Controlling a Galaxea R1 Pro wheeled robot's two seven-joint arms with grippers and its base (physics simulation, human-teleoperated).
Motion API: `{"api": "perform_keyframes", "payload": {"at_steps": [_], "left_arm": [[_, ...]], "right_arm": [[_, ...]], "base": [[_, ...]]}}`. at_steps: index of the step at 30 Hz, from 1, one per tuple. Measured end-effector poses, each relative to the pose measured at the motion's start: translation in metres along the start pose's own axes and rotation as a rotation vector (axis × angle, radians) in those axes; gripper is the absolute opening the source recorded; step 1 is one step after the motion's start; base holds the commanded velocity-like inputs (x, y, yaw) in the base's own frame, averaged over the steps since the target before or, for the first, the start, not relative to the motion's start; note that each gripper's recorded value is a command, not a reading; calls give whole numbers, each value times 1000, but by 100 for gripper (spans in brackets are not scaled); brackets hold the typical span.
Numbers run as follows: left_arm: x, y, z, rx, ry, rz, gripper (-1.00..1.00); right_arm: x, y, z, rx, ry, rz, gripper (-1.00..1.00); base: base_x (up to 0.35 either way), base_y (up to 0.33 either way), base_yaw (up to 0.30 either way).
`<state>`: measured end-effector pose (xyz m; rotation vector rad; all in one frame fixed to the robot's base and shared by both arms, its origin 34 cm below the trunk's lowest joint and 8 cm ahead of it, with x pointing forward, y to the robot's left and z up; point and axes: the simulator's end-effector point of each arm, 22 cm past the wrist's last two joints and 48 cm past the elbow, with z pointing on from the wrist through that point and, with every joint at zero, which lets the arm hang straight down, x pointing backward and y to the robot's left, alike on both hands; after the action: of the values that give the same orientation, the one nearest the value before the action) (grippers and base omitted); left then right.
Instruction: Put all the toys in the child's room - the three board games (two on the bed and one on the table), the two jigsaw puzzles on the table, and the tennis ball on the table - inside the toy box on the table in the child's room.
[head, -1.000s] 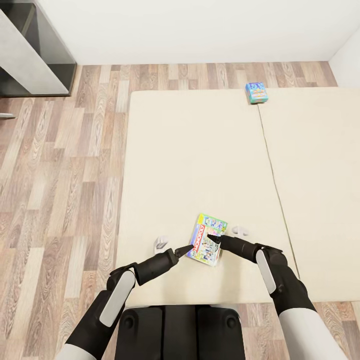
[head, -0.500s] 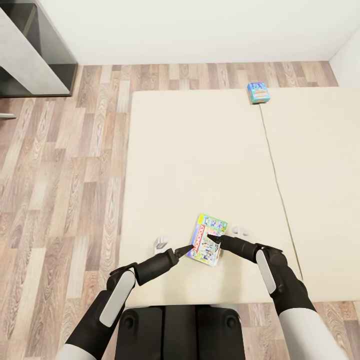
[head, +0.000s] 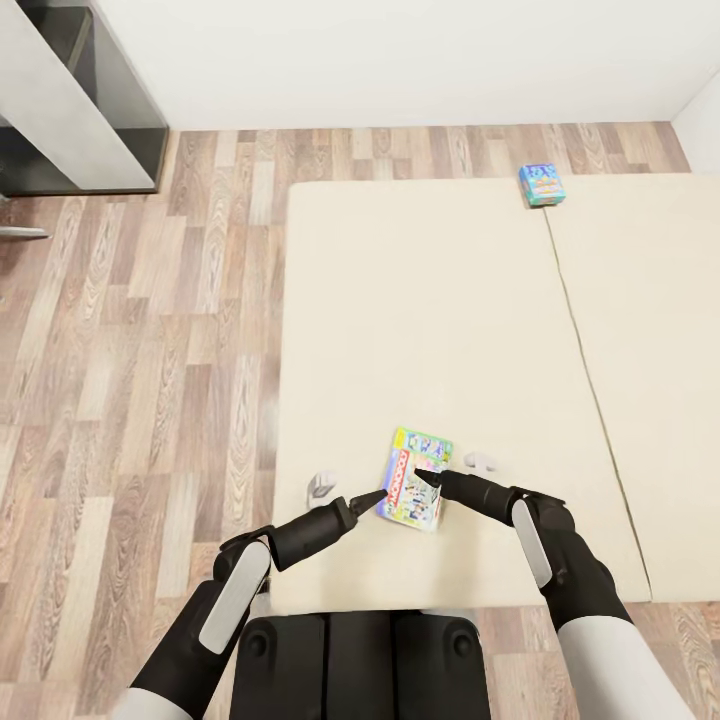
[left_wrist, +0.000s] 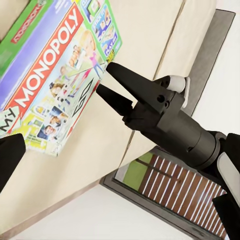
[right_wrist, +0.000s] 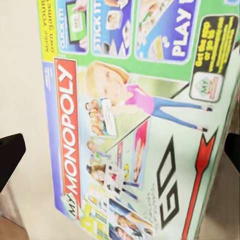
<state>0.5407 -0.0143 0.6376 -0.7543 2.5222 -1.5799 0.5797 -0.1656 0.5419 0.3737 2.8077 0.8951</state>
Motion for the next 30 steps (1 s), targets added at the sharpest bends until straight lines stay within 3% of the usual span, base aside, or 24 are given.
{"api": "perform_keyframes", "payload": {"at_steps": [10, 30], "left_arm": [[0, 0, 0, 0, 0, 0, 100], [0, 0, 0, 0, 1, 0, 100]], "right_arm": [[0, 0, 0, -1, 0, 1, 100], [-2, 1, 0, -2, -3, -2, 100]], "base": [[0, 106, 0], [0, 13, 0]]}}
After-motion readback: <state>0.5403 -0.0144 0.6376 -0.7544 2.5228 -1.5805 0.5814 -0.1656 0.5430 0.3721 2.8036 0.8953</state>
